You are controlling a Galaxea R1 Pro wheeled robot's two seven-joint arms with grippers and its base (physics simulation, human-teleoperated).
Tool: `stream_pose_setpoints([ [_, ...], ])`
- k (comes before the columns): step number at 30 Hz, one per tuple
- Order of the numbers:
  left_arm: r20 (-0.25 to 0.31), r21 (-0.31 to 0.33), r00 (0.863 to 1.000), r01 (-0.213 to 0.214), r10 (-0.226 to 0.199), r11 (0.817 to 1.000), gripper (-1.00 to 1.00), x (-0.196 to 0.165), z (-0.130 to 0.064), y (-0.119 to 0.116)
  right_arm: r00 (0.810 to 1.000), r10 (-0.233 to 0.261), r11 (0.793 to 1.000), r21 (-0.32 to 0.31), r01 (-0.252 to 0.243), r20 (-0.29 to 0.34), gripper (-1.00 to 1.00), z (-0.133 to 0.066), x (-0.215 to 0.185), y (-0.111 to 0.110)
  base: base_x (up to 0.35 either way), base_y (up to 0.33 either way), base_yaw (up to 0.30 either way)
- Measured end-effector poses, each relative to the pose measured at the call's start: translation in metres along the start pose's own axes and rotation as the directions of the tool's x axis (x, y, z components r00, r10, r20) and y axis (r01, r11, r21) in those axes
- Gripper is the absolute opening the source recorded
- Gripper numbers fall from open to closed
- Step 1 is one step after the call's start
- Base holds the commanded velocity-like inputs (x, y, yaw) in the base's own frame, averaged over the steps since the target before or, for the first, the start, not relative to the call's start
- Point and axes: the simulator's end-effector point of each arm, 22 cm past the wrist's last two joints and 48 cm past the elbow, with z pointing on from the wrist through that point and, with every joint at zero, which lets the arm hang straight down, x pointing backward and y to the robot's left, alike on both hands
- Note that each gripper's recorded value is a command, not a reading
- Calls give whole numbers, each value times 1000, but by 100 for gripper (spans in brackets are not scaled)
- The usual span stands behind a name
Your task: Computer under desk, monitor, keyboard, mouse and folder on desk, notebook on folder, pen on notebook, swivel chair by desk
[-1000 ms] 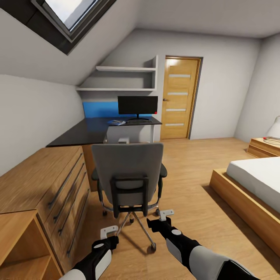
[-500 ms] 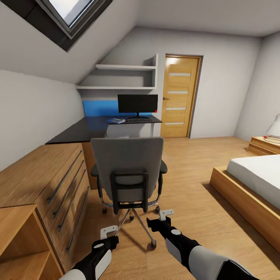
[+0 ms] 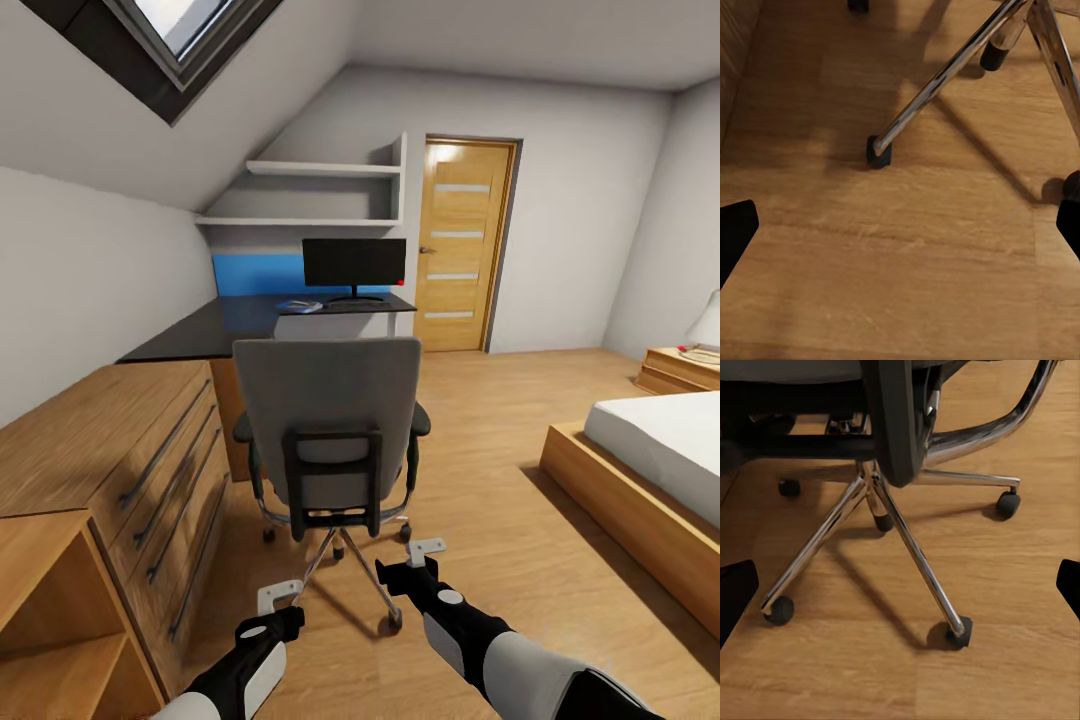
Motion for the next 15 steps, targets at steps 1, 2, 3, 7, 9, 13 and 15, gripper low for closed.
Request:
stream_pose_setpoints([
  [1, 0, 0, 1000, 0, 0, 1000, 100, 2, 1, 0, 1000, 1, 1000, 1, -1, 0, 100, 1, 2, 0, 0, 0, 0],
  [2, 0, 0, 1000, 0, 0, 1000, 100, 4, 3, 0, 1000, 1, 1000, 1, -1, 0, 100, 1, 4, -1, 0, 0, 0],
  [3, 0, 0, 1000, 0, 0, 1000, 100, 5, 4, 1, 1000, 1, 1000, 1, -1, 1, 100, 2, 6, -1, 0, 0, 0],
  [7, 1, 0, 1000, 1, -1, 1000, 100, 12, 9, 2, 1000, 1, 1000, 2, -1, 4, 100, 5, 14, -2, 0, 0, 0],
  [9, 1, 0, 1000, 1, -1, 1000, 100, 16, 11, 2, 1000, 0, 1000, 2, 0, 9, 100, 6, 18, -2, 0, 0, 0],
  [13, 20, -1, 1000, 7, -7, 1000, 100, 19, 17, 4, 998, -3, 1000, 5, 3, 59, 100, 8, 16, -4, 0, 0, 0],
  [15, 37, -1, 999, 11, -11, 1000, 100, 19, 19, 5, 997, -4, 1000, 5, 4, 81, 100, 9, 16, -4, 0, 0, 0],
])
